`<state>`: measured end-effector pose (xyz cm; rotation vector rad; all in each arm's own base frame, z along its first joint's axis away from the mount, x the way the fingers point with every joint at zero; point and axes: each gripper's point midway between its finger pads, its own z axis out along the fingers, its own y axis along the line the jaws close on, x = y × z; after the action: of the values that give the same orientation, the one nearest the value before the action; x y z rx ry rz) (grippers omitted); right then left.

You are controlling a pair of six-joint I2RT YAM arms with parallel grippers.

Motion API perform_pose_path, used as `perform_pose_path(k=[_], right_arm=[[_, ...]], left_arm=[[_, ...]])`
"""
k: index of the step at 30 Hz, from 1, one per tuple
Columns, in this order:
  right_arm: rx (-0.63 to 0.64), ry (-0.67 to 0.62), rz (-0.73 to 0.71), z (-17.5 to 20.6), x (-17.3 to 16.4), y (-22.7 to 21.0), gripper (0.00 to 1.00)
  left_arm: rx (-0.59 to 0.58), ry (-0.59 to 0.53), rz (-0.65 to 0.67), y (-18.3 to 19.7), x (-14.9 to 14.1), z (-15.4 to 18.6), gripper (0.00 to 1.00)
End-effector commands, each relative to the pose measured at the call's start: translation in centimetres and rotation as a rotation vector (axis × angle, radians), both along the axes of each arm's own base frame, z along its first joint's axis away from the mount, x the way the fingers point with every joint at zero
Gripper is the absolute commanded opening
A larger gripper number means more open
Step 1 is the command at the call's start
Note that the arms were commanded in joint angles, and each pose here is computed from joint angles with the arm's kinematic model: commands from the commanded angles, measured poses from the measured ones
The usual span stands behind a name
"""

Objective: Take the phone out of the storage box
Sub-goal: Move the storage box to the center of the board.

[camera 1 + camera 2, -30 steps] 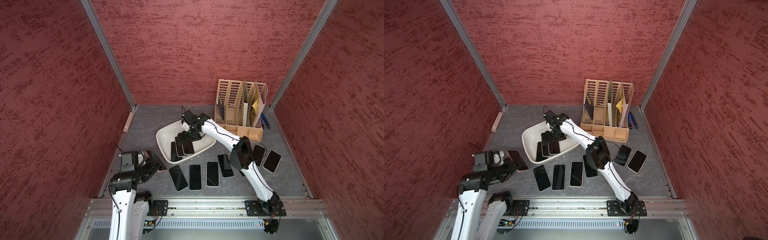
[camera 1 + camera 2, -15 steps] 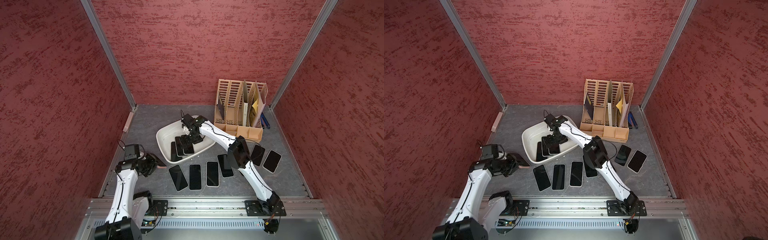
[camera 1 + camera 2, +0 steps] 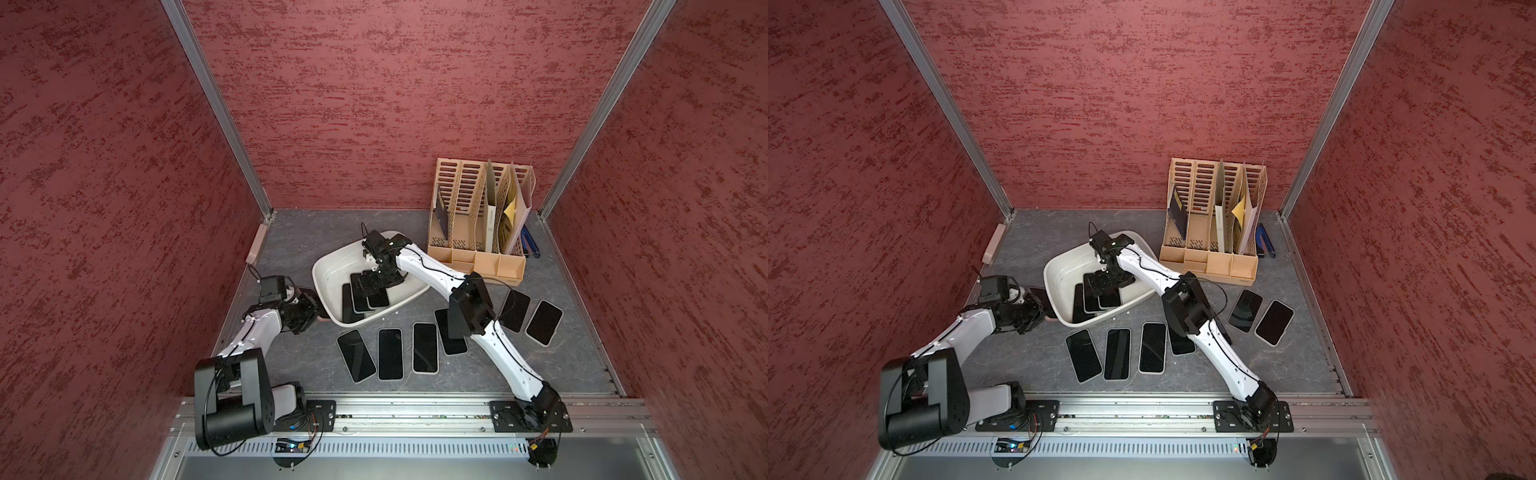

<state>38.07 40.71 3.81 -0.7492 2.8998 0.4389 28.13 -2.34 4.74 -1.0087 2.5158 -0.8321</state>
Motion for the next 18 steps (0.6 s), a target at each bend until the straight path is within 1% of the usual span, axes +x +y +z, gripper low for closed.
perform_pose_path(k=[1,5,7,11,15,16,18], right_arm=[[-0.12,-0.016,-0.046,-2.6,1.6,-3.0,0.95],[-0.169,-0.019,-0.09,-3.1,2.8,-5.3,0.91],[-0.175,-0.027,-0.097,-3.0,3.5,-6.1,0.87],[-0.179,-0.05,-0.097,-2.7,4.4,-6.8,0.84],[-0.21,-0.044,-0.11,-3.3,4.7,-7.9,0.83],[-0.225,-0.042,-0.109,-3.6,4.7,-8.2,0.83],[-0.26,-0.045,-0.113,-4.1,4.7,-8.9,0.82]], left_arm=[[-0.02,-0.142,-0.09,-1.6,3.4,0.8,0.0],[-0.031,-0.137,-0.199,-4.4,5.7,-0.3,0.0],[-0.038,-0.131,-0.233,-5.6,7.0,-1.0,0.0],[-0.057,-0.109,-0.235,-5.9,8.7,-2.8,0.0],[-0.088,-0.046,-0.221,-5.3,8.8,-4.5,0.0],[-0.092,-0.029,-0.217,-5.2,8.5,-4.7,0.04],[-0.086,-0.007,-0.216,-4.8,8.1,-5.0,0.19]])
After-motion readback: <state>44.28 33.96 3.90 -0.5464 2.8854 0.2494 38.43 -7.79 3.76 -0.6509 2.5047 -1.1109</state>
